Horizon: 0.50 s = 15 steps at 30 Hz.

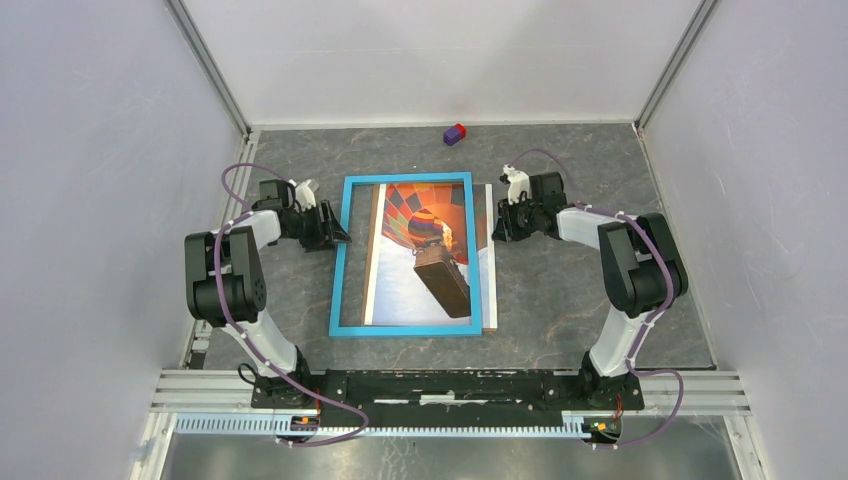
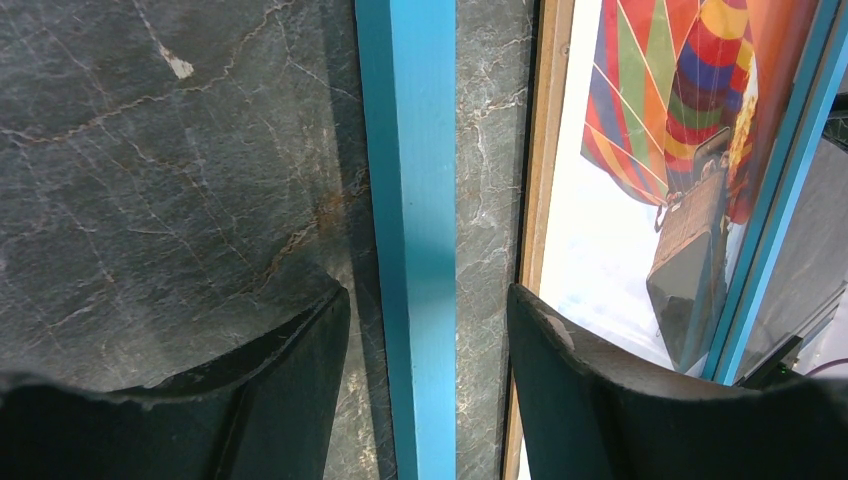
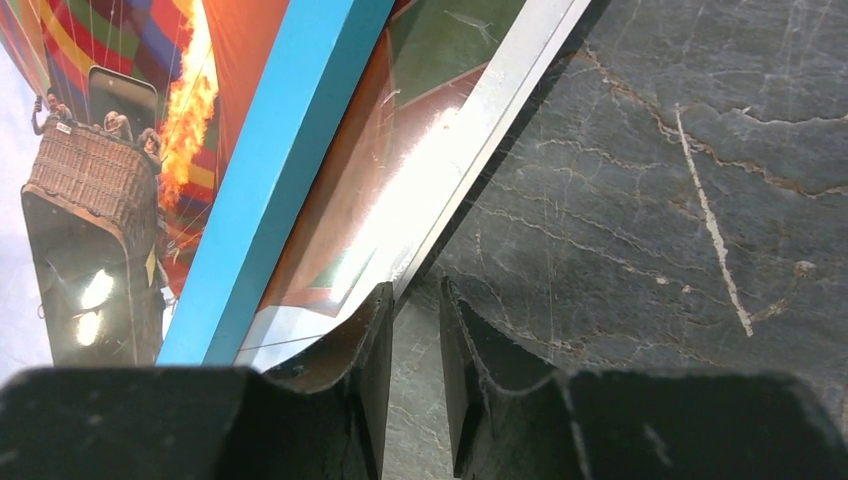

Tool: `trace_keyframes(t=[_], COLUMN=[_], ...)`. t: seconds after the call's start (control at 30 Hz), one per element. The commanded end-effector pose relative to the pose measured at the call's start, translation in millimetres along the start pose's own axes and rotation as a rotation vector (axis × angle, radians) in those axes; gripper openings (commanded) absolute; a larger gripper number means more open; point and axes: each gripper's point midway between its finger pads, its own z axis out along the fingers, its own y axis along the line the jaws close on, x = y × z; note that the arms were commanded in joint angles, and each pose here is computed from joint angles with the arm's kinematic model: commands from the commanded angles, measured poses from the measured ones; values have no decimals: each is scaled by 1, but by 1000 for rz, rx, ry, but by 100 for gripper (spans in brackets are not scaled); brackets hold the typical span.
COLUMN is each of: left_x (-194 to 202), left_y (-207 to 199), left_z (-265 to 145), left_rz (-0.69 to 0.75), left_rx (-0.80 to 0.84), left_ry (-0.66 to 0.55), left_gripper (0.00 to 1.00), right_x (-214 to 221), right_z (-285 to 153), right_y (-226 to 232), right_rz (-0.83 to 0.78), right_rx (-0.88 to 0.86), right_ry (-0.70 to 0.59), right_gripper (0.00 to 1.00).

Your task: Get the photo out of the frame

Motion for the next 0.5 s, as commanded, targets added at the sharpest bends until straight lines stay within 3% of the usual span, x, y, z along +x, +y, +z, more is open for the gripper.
trace_keyframes(t=[0.0, 0.47], left_x=[7, 8], left_y=[16, 17], left_z=[3, 4], left_rz=[11, 9], left_rx=[-68, -66], left_ry=[7, 12], left_gripper=[67, 67], right_x=[20, 25], right_z=[5, 4], right_y=[-15, -16], right_rz=[-5, -53], right_rx=[96, 98], right_ry=[71, 88], right_gripper=[28, 17])
